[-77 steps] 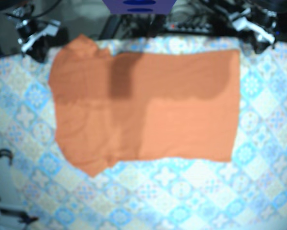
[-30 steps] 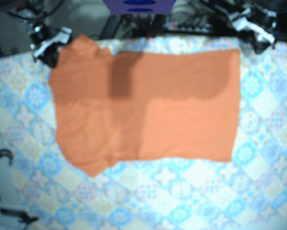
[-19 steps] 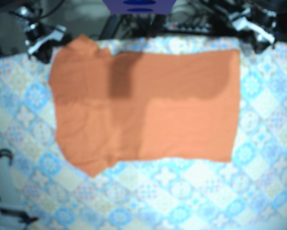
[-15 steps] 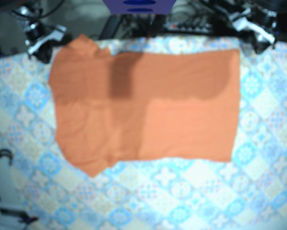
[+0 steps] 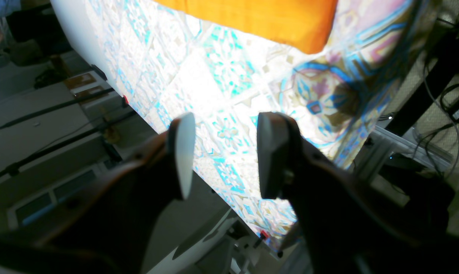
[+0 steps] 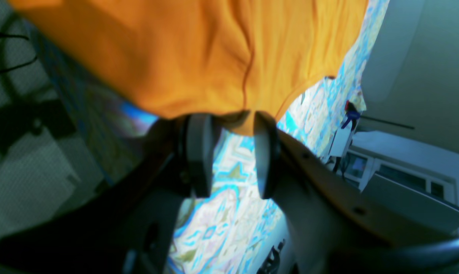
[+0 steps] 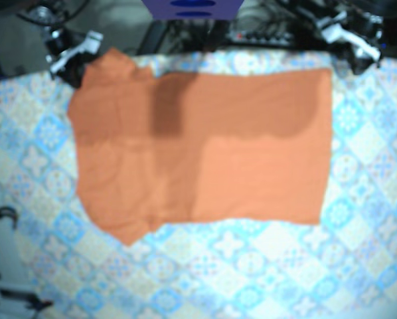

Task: Fold the T-shirt properly
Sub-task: 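Lower both grippers toward the shoulder corners of the orange T-shirt, then grasp the shirt's shoulder edges with both grippers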

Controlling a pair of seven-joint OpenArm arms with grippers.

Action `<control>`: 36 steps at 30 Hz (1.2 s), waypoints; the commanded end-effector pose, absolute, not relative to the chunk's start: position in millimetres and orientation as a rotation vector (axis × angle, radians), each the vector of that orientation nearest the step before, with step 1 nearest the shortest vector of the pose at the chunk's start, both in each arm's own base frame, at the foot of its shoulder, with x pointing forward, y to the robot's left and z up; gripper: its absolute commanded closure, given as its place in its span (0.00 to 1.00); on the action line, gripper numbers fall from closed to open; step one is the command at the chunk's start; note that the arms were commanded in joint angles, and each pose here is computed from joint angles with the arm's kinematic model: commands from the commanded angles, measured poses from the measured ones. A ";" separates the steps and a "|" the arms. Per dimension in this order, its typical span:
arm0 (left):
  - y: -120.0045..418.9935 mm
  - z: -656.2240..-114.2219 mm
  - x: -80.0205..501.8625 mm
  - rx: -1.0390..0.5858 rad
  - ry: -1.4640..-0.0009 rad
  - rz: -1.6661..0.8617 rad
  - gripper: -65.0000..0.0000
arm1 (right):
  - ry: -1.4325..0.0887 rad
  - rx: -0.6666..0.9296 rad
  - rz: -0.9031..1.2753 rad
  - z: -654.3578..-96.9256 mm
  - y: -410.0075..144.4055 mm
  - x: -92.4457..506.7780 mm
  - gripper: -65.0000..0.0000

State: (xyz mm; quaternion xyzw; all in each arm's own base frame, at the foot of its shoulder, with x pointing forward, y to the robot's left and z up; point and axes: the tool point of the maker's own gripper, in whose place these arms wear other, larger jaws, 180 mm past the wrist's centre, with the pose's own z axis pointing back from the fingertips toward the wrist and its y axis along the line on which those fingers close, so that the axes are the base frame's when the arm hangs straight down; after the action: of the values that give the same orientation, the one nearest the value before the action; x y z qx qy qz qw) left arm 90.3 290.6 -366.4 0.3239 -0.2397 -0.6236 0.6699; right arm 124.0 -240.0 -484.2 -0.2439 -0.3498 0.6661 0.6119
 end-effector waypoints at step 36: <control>291.8 -357.4 105.1 0.775 -0.579 -1.394 0.60 | -0.747 -0.507 1.725 -514.7 -205.1 123.9 1.00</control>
State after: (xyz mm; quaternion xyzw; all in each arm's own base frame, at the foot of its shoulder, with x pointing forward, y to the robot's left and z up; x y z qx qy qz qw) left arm 103.7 291.6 -362.7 0.3365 -0.2515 -0.6160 0.6663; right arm 135.5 -200.0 -500.5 -0.2406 -0.3546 0.7155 0.5517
